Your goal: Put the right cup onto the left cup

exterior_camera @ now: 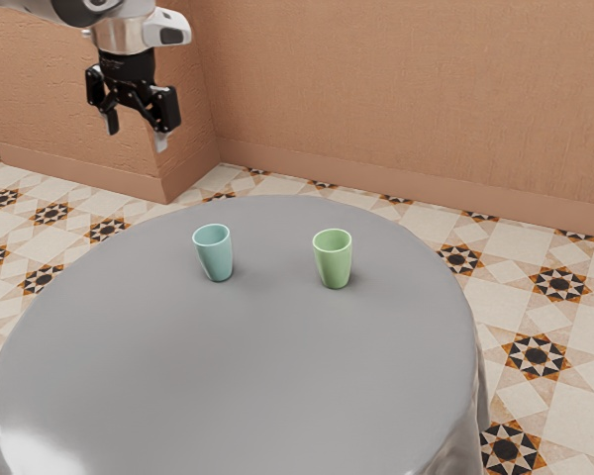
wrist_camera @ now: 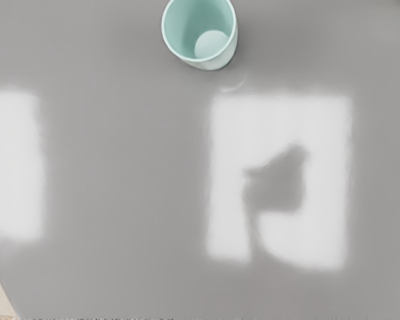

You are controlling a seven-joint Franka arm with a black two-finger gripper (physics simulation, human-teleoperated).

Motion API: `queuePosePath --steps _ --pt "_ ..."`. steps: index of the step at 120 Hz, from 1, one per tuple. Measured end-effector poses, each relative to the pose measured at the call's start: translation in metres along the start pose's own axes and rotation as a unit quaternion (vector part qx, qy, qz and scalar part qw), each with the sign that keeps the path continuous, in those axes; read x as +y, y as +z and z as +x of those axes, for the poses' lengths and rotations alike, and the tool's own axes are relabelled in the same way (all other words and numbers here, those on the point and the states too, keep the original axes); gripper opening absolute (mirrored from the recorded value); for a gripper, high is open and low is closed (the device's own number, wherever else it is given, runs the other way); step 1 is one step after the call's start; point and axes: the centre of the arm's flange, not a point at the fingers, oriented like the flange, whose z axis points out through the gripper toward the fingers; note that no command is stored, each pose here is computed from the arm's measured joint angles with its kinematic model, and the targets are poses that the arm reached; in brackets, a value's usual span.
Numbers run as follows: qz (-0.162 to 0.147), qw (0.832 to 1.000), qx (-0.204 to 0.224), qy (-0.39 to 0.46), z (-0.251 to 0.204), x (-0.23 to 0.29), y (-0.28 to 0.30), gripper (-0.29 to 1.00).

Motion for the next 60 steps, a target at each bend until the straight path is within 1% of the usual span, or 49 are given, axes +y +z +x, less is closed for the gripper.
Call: queuePosePath --steps 17,40,60 --pt "-0.002 1.0 0.003 0.01 0.004 0.01 0.003 0.7" --pt "-0.008 0.998 0.011 0.054 0.029 0.068 0.027 0.7" --pt "-0.015 0.998 0.019 0.054 0.05 0.081 0.052 0.7"
